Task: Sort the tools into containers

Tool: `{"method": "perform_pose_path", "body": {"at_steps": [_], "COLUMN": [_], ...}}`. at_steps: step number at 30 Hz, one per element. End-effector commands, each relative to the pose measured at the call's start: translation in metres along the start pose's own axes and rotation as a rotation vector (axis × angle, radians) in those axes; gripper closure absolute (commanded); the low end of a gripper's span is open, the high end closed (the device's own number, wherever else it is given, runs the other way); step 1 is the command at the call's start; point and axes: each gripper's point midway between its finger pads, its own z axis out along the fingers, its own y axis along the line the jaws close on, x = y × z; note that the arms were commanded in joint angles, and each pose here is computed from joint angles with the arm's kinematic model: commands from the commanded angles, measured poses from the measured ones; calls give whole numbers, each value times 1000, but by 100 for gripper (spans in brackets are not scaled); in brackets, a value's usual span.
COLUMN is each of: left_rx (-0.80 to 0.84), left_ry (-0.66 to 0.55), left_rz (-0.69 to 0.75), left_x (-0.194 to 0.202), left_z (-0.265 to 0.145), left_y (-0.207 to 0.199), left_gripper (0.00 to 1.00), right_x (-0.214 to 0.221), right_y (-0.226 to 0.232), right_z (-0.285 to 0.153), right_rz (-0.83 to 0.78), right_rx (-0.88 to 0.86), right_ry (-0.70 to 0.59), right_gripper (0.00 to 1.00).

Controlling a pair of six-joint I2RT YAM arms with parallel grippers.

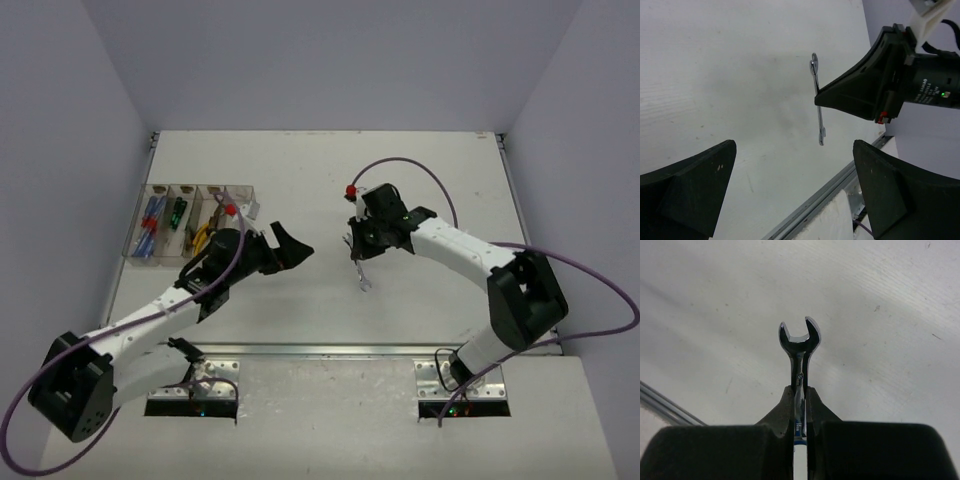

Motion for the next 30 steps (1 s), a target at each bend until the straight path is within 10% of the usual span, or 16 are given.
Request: {"method": "perform_pose_path", "body": {"at_steps": [1,15,30], "left_rx": [201,217,306], "left_ry": [-115,-100,-39], "left_rz": [-62,-94,-71], "left_x": [-21,-12,3], "left_z": [24,54,61], "left_y": [-53,-61,-84], "left_gripper": [0,20,100], "right_x": [-21,-27,-47], "right_y": [29,89,104], "right_z": [-18,-47,-51], "right_rz": [-44,-149,-137], "right_rx": [-116,-271,-313], "right_ry": [-121,-224,-261], "right_gripper": [100,100,100]}}
